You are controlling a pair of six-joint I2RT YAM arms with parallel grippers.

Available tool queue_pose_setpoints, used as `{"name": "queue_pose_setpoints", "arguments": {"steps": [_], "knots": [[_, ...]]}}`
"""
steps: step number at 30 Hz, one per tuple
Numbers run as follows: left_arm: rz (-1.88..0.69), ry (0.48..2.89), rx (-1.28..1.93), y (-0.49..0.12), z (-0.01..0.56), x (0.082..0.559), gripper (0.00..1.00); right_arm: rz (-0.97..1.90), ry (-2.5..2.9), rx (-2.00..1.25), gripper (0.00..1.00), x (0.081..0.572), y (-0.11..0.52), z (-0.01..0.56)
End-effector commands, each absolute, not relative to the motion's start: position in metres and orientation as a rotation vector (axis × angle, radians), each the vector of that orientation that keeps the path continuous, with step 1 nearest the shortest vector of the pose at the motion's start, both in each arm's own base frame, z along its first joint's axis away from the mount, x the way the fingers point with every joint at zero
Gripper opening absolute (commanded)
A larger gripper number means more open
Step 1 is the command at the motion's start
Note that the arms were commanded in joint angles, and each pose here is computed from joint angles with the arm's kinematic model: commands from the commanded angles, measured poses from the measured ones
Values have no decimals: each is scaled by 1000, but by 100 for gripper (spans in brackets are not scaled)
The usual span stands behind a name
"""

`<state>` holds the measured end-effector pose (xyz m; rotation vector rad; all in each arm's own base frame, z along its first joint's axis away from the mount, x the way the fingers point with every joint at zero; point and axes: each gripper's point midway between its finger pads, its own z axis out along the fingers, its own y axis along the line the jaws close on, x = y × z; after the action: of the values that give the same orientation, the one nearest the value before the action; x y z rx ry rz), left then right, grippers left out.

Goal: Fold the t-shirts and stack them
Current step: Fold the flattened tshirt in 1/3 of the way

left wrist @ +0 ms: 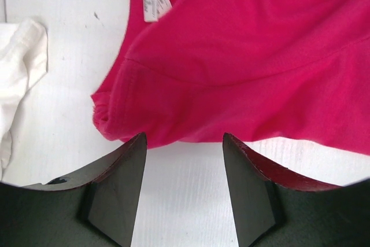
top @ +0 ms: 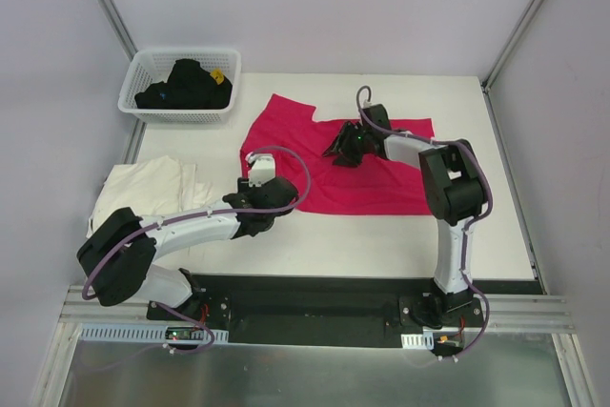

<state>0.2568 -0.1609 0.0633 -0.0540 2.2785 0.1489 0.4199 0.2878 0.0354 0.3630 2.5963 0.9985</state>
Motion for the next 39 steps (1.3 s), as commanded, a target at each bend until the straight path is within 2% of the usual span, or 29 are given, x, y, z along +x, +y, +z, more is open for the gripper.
{"name": "queue_pose_setpoints", "arguments": {"steps": [1, 5, 13, 17, 22, 28, 30, 35, 39], "knots": [[163, 2140, -20, -169, 95, 282, 55, 935, 2521, 394, 50, 429, 249, 61], [189, 2091, -19, -171, 104, 296, 55, 939, 2498, 419, 49, 430, 233, 67], [121, 2005, 70, -221, 119, 338, 55, 978, 2446, 462, 49, 438, 216, 72], [109, 2004, 100, -234, 101, 355, 54, 997, 2424, 531, 48, 430, 204, 67], [51, 2080, -35, -209, 68, 361, 53, 943, 2430, 604, 48, 410, 178, 48], [150, 2128, -53, -184, 50, 343, 52, 917, 2410, 711, 47, 406, 147, 33], [174, 2183, -37, -182, 41, 322, 52, 936, 2398, 757, 46, 406, 140, 29], [41, 2312, -68, -180, 41, 268, 52, 951, 2361, 783, 46, 413, 132, 30], [5, 2277, -83, -168, 61, 259, 52, 955, 2356, 792, 46, 416, 129, 27]]}}
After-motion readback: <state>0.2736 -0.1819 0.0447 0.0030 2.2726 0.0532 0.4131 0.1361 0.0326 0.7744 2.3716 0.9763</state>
